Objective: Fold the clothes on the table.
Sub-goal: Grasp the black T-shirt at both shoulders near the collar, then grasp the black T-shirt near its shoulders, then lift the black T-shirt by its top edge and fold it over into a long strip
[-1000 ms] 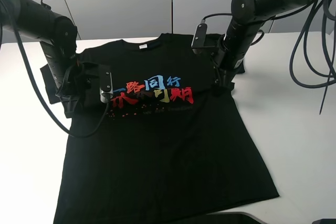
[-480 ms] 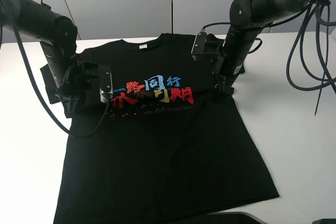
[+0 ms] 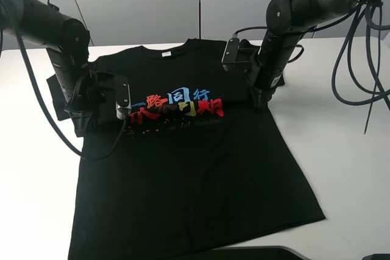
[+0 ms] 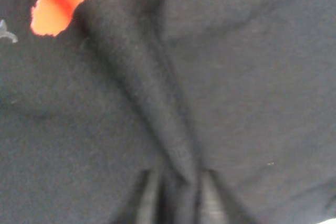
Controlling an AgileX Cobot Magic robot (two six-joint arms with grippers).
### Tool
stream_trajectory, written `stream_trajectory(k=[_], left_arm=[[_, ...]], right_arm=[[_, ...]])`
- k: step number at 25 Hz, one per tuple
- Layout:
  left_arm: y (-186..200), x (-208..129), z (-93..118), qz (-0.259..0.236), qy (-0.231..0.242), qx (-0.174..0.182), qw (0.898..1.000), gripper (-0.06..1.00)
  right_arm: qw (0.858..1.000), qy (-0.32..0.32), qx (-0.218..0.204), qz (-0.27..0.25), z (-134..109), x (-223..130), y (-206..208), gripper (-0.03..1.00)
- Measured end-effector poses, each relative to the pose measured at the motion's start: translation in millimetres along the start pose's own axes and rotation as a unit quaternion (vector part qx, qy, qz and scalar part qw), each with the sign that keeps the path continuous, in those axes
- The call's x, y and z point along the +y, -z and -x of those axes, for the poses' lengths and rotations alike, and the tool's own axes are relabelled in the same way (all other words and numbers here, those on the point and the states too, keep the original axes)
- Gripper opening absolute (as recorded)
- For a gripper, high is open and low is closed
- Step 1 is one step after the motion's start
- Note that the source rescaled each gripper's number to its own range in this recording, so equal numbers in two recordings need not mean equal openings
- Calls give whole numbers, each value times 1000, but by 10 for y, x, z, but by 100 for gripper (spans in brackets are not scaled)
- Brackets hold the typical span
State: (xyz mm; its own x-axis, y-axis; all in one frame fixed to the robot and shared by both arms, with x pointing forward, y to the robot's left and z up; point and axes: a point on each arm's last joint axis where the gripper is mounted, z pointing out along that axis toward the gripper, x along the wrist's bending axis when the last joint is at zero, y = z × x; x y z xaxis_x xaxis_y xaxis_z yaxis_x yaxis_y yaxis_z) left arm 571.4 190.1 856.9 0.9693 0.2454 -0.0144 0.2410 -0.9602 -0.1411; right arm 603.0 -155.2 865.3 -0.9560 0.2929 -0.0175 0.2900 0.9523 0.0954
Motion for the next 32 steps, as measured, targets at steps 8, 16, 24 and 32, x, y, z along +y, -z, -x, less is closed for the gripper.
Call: stream_trajectory(k=[8,16,24,32], left_arm=[[0,-3,-2,-2,3,1,1000,0],[20,0,-3,2,58,6,998,0],[289,-20,-31,54,66,70,994,0],[881,-80,-49,129,93,156,975,0]], right_arm=[[1000,0,0,0,1,0,-6,1],[1000,0,-3,2,4,4,13,1],[999,-8,-34,40,10,62,378,1],[993,-9,-82,88,-25,96,919,1]])
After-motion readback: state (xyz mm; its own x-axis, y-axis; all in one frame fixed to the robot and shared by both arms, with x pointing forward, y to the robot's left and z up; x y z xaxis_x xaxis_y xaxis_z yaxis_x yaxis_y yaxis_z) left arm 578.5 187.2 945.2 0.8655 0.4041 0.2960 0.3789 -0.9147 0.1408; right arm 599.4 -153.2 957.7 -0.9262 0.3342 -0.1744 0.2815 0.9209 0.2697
